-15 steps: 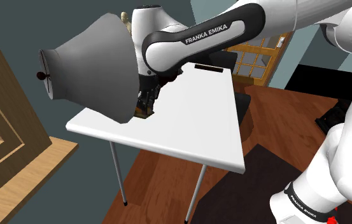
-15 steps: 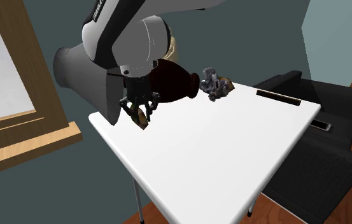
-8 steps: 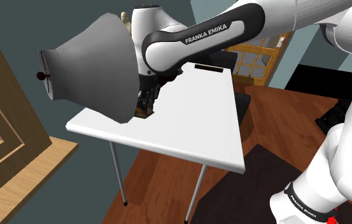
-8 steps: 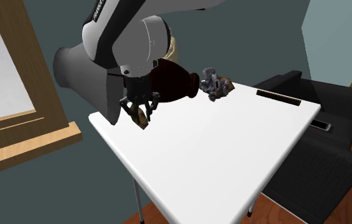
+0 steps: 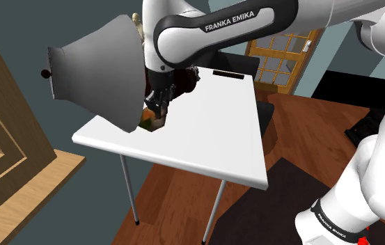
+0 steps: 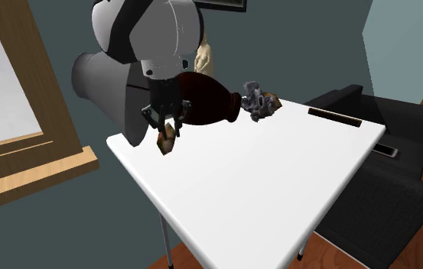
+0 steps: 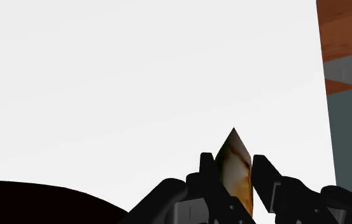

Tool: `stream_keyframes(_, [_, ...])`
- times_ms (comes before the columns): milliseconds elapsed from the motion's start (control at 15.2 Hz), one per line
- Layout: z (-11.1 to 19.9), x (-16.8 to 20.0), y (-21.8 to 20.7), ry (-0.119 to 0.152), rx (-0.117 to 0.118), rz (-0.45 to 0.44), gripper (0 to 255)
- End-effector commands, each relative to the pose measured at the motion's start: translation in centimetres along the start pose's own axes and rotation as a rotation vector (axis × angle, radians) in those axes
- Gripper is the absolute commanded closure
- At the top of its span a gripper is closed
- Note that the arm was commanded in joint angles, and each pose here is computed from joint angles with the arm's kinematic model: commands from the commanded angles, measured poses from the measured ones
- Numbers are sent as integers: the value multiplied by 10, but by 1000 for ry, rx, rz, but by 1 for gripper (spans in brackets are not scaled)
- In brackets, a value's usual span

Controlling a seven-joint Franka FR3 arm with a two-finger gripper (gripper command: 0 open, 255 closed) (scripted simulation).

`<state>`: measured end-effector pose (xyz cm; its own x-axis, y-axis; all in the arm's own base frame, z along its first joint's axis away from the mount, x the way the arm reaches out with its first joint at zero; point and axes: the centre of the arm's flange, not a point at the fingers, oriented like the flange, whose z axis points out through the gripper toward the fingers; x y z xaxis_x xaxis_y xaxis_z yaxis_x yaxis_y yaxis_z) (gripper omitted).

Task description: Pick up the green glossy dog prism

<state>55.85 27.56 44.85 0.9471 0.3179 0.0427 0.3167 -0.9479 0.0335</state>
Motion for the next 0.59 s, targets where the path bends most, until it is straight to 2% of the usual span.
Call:
stream_keyframes(0, [-13, 1, -2, 4, 0, -2, 255])
stream_keyframes(396, [-45, 2, -1, 4, 0, -2, 255])
stream_keyframes(528, [-45, 2, -1, 4, 0, -2, 255])
